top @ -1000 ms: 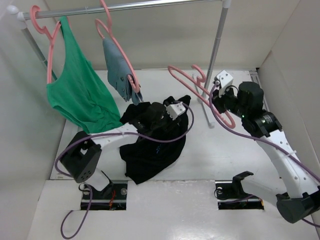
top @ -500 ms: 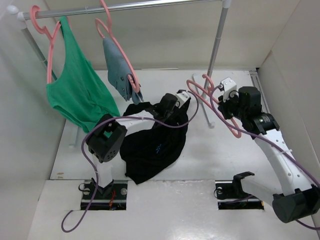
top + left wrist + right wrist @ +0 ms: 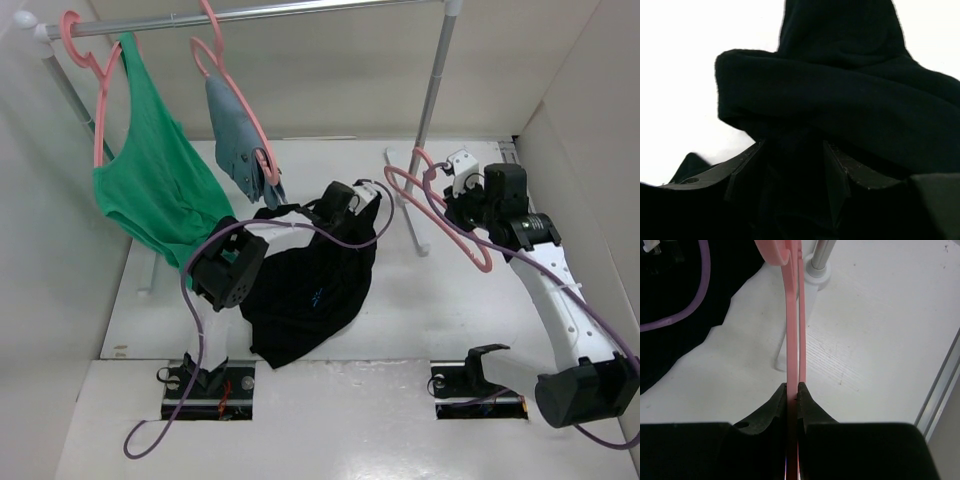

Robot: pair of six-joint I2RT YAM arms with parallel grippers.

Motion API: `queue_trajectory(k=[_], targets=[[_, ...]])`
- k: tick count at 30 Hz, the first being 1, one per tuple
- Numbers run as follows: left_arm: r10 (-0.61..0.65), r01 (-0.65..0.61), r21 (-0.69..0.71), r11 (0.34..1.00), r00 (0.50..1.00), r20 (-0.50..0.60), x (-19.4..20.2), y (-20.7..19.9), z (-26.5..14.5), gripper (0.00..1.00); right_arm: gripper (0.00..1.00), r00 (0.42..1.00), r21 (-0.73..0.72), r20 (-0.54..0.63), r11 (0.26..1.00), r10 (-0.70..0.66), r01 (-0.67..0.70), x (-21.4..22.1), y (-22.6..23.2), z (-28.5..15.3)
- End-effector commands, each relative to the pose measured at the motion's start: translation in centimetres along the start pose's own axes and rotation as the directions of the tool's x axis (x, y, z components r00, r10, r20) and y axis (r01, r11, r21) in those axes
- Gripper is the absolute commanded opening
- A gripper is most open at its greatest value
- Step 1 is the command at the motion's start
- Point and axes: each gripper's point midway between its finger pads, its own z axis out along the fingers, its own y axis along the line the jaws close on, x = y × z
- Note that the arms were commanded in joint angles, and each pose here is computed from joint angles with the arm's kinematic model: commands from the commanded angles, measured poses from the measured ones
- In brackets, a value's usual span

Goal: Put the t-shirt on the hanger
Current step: Place tshirt on hanger

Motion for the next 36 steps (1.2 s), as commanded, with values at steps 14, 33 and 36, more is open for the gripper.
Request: queue_trajectory(k=[14, 33, 36], targets=[[0.151, -0.177, 0.258, 0.95, 0.982, 0.116, -1.9, -0.7, -1.8, 0.48, 0.0, 0.996, -0.009, 0.077, 0.999, -0.045, 0.046, -2.9, -0.8, -1.1], [0.269, -0.292, 0.34, 0.894, 0.956, 0.114, -1.1, -1.4, -1.0, 0.15, 0.0, 0.997, -0.003, 0.06, 0.999, -0.039, 0.04, -3.4, -2.1, -1.1], [0.26, -0.283, 0.305, 0.909, 0.959, 0.115, -1.6, -0.9, -0.6, 0.0, 0.0, 0.997, -0.024, 0.068, 0.999, -0.039, 0.041, -3.6, -1.7, -1.3]])
